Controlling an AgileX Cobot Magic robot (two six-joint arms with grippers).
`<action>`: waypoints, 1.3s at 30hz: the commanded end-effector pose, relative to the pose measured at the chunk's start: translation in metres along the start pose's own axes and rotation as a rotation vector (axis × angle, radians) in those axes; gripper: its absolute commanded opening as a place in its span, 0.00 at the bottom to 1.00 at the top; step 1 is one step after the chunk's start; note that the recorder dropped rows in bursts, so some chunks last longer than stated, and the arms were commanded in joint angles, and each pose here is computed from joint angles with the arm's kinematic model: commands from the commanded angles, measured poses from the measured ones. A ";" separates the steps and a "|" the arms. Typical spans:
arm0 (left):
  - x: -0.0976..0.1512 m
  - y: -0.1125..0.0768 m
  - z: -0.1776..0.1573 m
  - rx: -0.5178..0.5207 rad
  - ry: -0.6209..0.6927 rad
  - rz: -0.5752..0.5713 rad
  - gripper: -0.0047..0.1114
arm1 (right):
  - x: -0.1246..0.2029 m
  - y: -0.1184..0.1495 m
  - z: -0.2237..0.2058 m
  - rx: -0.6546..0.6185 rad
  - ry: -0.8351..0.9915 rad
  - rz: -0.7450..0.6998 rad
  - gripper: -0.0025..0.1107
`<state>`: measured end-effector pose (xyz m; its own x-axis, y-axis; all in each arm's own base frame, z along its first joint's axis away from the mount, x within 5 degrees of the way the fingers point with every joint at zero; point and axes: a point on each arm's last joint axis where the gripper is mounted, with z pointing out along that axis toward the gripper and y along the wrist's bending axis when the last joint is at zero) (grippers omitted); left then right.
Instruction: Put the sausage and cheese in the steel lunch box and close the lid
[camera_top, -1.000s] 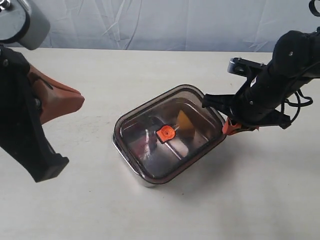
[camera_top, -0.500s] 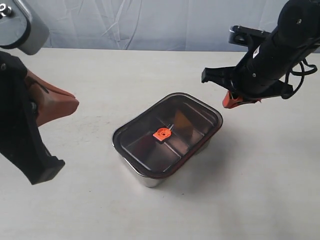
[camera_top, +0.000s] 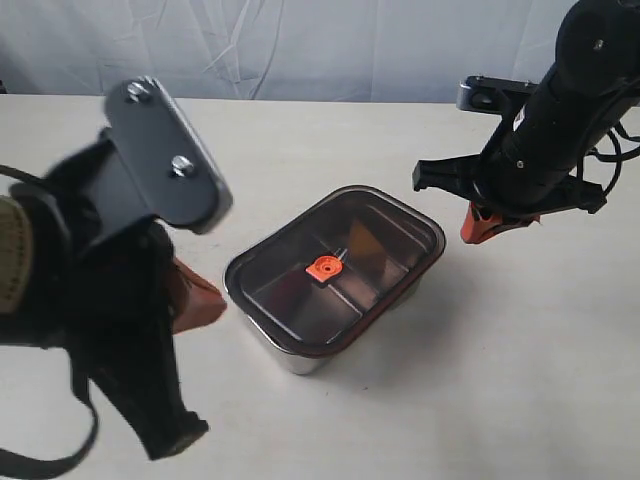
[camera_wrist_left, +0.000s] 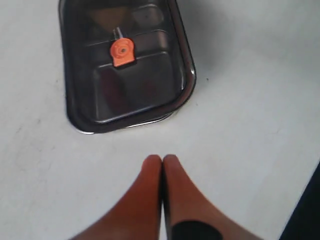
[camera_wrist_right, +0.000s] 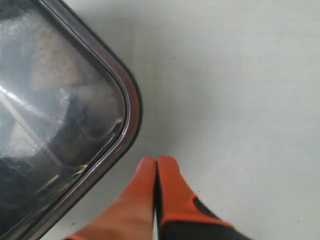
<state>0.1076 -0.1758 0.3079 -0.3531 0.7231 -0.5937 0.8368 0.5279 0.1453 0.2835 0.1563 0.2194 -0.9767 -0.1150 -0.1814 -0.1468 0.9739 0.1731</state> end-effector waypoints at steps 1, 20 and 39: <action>-0.006 -0.011 0.039 0.046 -0.028 0.028 0.04 | 0.000 0.001 -0.004 0.003 -0.006 -0.026 0.01; -0.001 0.004 0.112 0.563 -0.074 0.146 0.04 | -0.001 -0.002 -0.004 0.040 -0.026 -0.077 0.01; -0.003 0.014 0.168 0.482 -0.013 0.110 0.04 | -0.011 -0.006 -0.005 0.083 -0.127 -0.119 0.01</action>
<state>0.1851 -0.2432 0.1833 -0.2329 0.7594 -0.6075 0.9716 0.1544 -0.1794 0.2938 0.1505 0.2207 -0.9337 -0.2059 -0.2930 -0.2352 0.9696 0.0682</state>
